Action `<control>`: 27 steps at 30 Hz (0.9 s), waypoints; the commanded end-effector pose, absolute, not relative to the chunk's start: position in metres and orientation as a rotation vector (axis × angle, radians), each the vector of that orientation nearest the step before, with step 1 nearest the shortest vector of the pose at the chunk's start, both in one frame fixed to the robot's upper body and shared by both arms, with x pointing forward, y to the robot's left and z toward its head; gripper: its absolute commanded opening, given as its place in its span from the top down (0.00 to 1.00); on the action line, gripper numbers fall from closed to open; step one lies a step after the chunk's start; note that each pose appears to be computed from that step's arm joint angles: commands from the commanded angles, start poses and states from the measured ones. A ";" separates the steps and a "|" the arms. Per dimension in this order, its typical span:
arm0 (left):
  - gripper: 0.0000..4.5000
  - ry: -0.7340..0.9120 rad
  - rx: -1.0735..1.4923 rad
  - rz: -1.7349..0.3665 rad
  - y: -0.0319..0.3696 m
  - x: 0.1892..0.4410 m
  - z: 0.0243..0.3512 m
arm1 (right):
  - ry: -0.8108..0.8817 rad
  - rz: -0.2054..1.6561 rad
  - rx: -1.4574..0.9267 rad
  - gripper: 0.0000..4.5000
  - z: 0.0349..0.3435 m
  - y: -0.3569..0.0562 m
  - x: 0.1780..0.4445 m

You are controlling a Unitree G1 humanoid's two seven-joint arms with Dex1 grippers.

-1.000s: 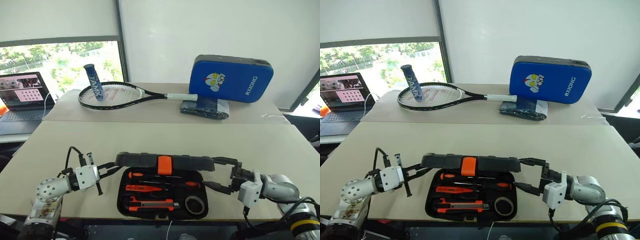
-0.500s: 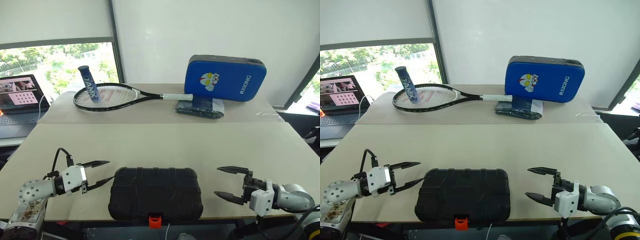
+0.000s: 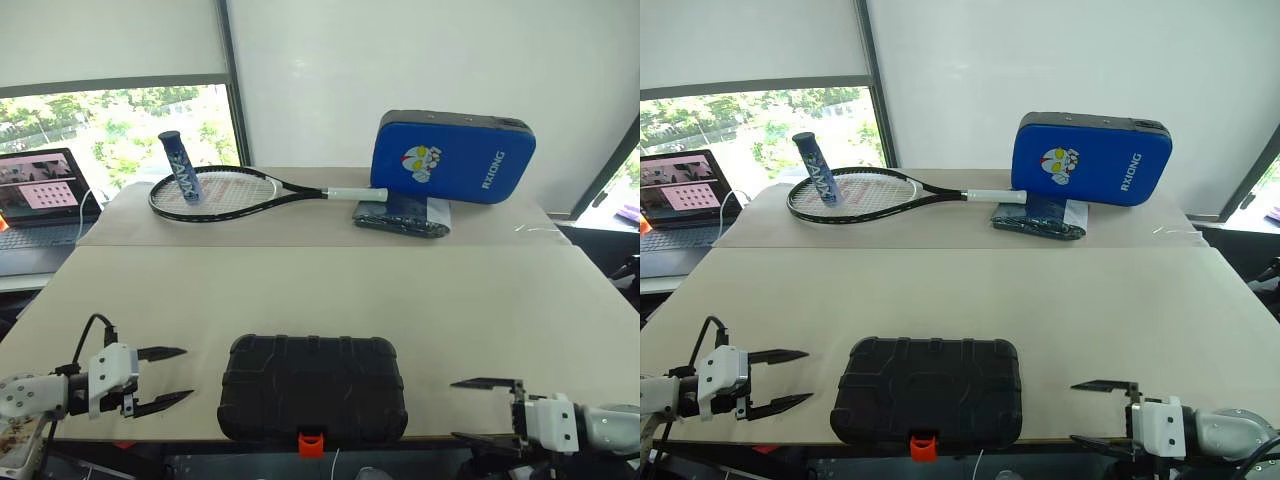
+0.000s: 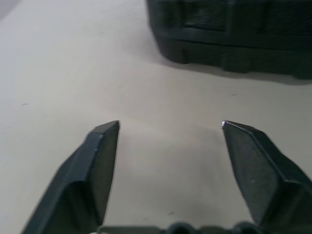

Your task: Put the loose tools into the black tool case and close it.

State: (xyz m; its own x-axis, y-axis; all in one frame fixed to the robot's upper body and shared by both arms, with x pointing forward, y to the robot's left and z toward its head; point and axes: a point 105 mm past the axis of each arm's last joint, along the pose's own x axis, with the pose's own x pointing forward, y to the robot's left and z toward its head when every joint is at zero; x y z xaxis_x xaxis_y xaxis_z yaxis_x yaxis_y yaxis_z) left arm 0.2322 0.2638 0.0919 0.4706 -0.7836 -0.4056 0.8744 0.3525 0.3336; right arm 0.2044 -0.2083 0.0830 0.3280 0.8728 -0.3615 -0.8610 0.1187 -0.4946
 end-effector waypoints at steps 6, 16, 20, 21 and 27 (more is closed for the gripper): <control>1.00 0.179 0.531 -1.173 0.226 0.227 0.088 | -0.011 1.261 -0.698 0.92 0.092 -0.171 0.234; 1.00 0.175 0.397 -1.183 0.182 0.239 0.087 | -0.029 1.187 -0.651 0.99 0.109 -0.141 0.284; 1.00 0.137 0.354 -1.133 0.166 0.255 0.091 | -0.011 1.078 -0.640 0.99 0.118 -0.141 0.320; 1.00 0.135 0.354 -1.115 0.163 0.260 0.091 | -0.011 1.034 -0.642 0.99 0.121 -0.142 0.331; 1.00 0.132 0.365 -1.057 0.152 0.278 0.091 | 0.022 0.856 -0.741 0.99 0.127 -0.148 0.378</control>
State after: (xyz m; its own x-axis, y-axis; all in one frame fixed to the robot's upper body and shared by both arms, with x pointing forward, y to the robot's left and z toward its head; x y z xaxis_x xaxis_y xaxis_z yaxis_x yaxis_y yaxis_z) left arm 0.2762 0.1596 0.0796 0.4932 -0.8175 -0.2974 0.8698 0.4576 0.1844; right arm 0.3694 -0.1419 0.1230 0.6252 0.7145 -0.3140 -0.7336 0.4009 -0.5487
